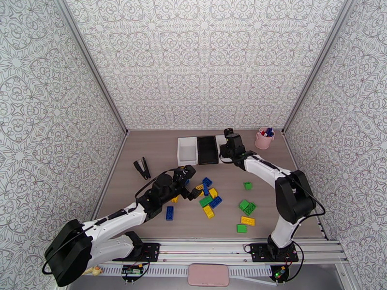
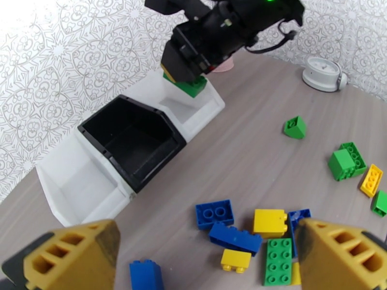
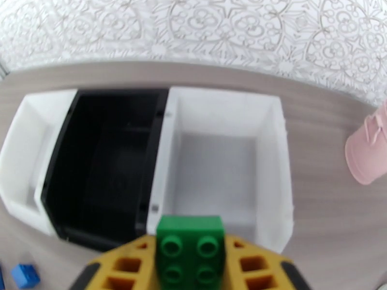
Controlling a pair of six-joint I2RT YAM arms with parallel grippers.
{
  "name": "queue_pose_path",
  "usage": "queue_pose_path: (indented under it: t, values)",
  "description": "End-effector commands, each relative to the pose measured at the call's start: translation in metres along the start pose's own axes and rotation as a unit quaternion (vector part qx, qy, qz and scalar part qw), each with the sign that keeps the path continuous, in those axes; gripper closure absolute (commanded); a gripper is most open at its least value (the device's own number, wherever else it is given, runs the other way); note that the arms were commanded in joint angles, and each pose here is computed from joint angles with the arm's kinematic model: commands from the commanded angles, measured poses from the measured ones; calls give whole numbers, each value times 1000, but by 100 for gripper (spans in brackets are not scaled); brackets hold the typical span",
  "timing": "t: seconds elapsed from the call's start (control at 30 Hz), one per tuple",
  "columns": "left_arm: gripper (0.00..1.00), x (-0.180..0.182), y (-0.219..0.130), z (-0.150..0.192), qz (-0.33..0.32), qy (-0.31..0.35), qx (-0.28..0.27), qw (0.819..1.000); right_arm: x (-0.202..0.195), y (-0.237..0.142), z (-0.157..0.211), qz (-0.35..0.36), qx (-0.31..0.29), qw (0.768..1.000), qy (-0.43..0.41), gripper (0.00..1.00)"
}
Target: Sort the legos into containers by color
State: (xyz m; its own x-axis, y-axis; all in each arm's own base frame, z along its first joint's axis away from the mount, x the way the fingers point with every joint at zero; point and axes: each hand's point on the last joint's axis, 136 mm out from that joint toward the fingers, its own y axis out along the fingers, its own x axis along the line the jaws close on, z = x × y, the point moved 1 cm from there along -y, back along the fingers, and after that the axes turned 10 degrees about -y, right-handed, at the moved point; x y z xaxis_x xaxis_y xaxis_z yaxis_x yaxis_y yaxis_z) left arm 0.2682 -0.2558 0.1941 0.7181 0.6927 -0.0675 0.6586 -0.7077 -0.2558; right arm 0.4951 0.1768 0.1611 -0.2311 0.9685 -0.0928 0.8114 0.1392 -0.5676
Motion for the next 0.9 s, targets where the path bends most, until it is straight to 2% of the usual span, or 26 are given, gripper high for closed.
queue_pose_path:
  t: [0.0, 0.17, 0.3, 0.4, 0.53, 0.63, 0.7, 0.8, 0.87]
  values:
    - [0, 1, -1, -8, -10, -7, -20, 1000, -8, 21, -18, 4, -24, 1000, 4, 72]
    - [0, 4, -3, -5, -20, -15, -25, 999, -11, 48, -12, 8, -14, 1000, 7, 70]
    - [0, 8, -7, -10, -31, -28, -38, 998, -13, 42, -20, 11, -23, 1000, 4, 51]
    - [0, 20, -13, -11, -65, -52, -45, 995, -14, 28, -26, 6, -34, 999, -2, 36]
    - [0, 60, -29, -7, -187, -147, -51, 970, -8, 4, -31, -23, -62, 998, -19, 25]
    - [0, 75, -38, 2, -236, -178, -34, 955, 7, -17, -35, -74, -85, 993, -46, 19]
    - [0, 87, -46, 8, -275, -207, -19, 939, 20, -31, -34, -118, -96, 986, -70, 15]
    - [0, 100, -54, 20, -306, -251, 5, 918, 44, -53, -32, -188, -111, 969, -114, 10]
    - [0, 110, -62, 30, -334, -295, 21, 895, 61, -70, -29, -226, -124, 955, -149, 6]
